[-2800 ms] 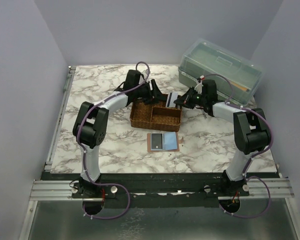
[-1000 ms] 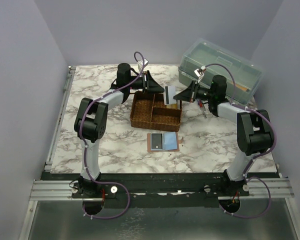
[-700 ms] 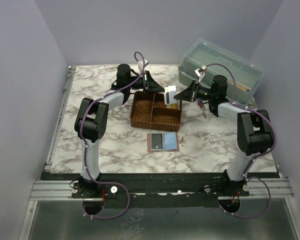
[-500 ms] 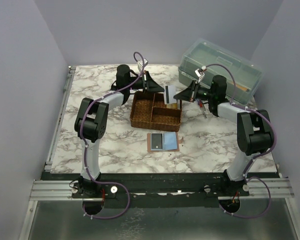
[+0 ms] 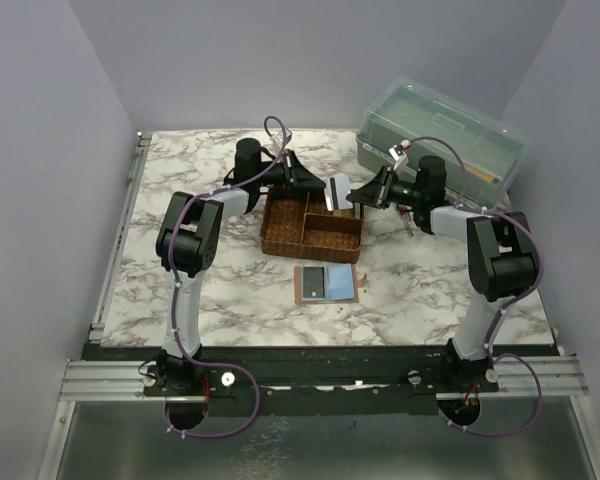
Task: Put the credit cards into the card holder
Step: Place the credit card in the storage box.
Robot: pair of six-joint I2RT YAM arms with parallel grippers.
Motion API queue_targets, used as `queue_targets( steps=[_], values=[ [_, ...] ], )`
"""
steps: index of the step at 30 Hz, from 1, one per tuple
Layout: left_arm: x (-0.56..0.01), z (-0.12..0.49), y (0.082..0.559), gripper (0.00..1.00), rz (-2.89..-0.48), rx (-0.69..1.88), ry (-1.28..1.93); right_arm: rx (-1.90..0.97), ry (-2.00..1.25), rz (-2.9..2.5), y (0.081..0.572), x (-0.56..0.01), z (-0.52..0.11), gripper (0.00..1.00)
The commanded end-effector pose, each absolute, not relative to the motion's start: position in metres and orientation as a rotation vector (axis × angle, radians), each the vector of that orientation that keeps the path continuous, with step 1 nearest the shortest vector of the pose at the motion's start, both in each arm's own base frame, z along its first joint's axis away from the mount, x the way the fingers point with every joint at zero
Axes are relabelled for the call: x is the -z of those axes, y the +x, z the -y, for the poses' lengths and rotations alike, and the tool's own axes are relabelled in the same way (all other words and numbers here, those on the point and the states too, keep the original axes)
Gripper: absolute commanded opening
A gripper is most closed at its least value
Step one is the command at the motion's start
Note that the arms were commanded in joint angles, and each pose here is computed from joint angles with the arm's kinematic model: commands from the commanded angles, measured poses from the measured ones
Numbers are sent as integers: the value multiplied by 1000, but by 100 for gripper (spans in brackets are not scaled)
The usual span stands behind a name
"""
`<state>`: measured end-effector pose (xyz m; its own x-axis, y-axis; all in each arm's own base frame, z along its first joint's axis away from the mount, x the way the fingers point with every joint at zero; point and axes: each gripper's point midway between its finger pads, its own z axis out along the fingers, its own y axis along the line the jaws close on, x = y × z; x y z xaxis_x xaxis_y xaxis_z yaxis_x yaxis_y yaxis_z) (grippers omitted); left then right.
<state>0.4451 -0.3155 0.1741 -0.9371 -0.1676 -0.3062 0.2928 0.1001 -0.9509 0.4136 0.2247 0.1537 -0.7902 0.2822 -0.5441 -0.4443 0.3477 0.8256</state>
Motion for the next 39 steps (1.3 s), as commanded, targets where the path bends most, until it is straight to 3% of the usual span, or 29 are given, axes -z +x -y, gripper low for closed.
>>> queue_targets(
  steps=[1, 7, 10, 11, 26, 36, 37, 39],
  values=[
    [-160, 312, 453, 0, -2050, 1884, 65, -1475, -96, -1999, 422, -146, -223, 17],
    [-152, 310, 455, 0, -2066, 1881, 27, -1434, -48, -2035, 426, -135, -219, 16],
    [-147, 307, 458, 0, -2074, 1876, -2, -1426, -26, -2055, 428, -129, -217, 1],
    [-146, 306, 459, 0, -2077, 1875, -10, -1420, -14, -2061, 429, -128, -216, 0],
    [-120, 302, 482, 0, -2203, 1659, -145, -1205, 126, -2115, 443, -139, -191, 0],
    [-104, 329, 466, 0, -2415, 1458, -55, -1124, 84, -2107, 438, -166, -184, 0],
    [-102, 329, 465, 3, -2431, 1454, -58, -1123, 80, -2113, 437, -166, -184, 0],
    [-103, 326, 465, 21, -2440, 1419, -53, -1125, 71, -2119, 432, -166, -184, 0]
  ],
)
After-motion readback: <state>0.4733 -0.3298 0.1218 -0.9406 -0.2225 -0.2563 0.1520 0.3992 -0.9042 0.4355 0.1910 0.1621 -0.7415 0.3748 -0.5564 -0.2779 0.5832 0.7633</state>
